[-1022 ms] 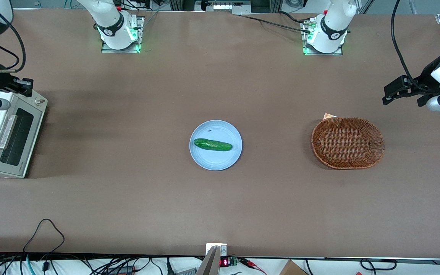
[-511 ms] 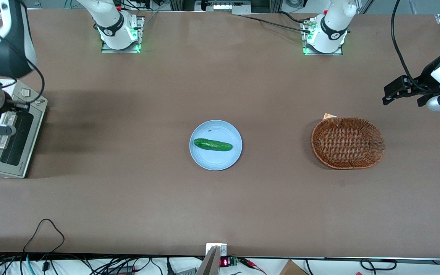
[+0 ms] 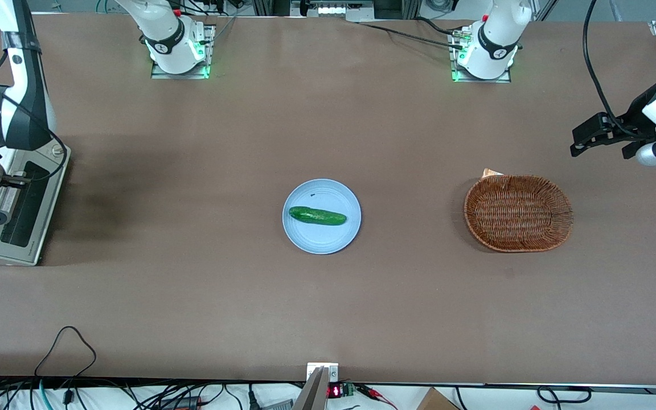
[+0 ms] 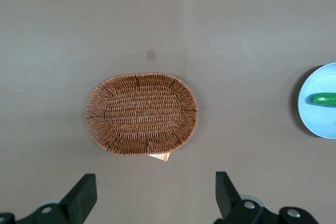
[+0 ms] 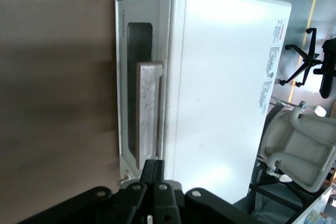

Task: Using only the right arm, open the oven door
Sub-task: 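Lower the right gripper and close it on the oven door handle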

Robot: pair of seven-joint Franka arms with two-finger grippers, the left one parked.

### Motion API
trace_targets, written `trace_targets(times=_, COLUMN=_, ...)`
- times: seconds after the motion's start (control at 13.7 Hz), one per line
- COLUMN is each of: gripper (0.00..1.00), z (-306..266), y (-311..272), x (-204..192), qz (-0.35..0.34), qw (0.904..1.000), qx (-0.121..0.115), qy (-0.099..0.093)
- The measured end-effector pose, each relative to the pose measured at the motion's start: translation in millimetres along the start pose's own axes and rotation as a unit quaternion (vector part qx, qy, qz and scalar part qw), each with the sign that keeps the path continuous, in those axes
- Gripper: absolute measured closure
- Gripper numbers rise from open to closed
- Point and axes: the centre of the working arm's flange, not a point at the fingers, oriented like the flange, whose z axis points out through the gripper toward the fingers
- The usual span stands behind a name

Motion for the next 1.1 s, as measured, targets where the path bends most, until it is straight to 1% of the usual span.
trace_targets(times=0.15, gripper=0.99, z=17.4, y=3.4, x=9.7, qz=0.003, qw=0.9999, qx=0.001, qy=0.012)
trace_targets(times=0.29, gripper=0.99, z=36.0, y=3.5, x=18.0, qz=0.003, qw=0.9998, qx=0.002, qy=0.018)
trace_targets(times=0.58, gripper=0.99, z=50.4, y=-3.4, x=23.1, qz=-0.004, qw=0.9999, qx=0.000, qy=0.014)
trace_targets(times=0.8, gripper=0.99, z=58.4, y=-5.7, x=22.6, qz=-0.016, qw=0.9996, qx=-0.020, qy=0.009)
trace_targets(times=1.1, gripper=0.99, z=64.7, y=-7.8, x=20.8, qz=-0.021, qw=0.9995, qx=-0.023, qy=0.003)
